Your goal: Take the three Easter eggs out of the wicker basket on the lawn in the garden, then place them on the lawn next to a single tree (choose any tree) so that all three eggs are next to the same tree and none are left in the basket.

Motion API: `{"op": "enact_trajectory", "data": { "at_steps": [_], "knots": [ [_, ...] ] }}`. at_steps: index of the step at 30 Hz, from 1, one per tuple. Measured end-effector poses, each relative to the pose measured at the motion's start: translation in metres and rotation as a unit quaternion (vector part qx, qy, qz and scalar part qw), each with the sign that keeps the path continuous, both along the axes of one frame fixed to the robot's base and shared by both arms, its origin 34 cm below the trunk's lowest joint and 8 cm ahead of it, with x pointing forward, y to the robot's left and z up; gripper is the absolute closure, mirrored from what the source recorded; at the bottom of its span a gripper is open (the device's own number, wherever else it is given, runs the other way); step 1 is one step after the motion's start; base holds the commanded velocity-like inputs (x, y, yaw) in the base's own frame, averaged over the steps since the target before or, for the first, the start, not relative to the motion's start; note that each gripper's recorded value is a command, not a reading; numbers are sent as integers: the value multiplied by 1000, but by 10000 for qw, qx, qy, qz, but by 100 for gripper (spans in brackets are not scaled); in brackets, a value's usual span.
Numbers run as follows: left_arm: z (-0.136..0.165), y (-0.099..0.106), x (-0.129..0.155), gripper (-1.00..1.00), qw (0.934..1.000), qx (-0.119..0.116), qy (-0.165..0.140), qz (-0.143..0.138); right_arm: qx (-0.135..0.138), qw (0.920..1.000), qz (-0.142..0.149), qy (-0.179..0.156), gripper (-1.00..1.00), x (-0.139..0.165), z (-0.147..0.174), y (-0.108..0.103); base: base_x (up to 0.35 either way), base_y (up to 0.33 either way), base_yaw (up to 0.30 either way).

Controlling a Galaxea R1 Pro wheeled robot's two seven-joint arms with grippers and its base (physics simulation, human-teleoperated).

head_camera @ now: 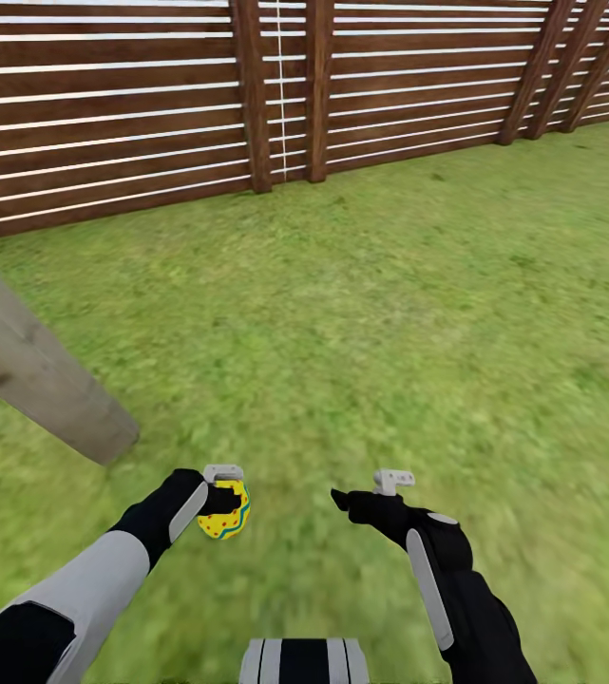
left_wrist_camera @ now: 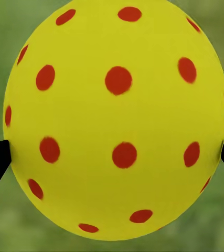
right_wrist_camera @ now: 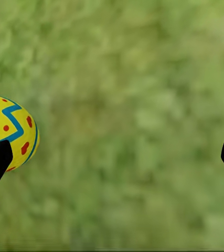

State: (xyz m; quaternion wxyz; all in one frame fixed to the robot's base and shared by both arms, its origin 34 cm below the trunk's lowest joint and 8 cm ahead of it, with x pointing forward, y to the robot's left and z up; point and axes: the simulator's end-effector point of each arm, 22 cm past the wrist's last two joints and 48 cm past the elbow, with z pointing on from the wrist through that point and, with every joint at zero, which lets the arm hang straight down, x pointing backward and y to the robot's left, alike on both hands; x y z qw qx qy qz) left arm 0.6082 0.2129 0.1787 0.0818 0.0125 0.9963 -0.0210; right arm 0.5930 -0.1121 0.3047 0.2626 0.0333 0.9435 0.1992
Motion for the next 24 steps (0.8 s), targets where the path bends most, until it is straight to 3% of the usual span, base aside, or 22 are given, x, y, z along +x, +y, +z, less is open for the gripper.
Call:
{"op": "enact_trajectory", "data": {
  "at_steps": [15, 19, 24],
  "knots": [
    [-33, 0, -20, 100, 9995, 0, 304, -2, 0, 9995, 0, 306, -100, -13, -32, 0, 0, 0, 0],
    [-36, 0, -16, 100, 9996, 49, 252, -91, 2, 9993, 2, 381, -100, -16, -40, 0, 0, 0, 0],
    [-36, -2, -15, 100, 9988, 145, 406, -239, 3, 9988, 2, 483, -100, -21, -51, 0, 0, 0, 0]
  ]
}}
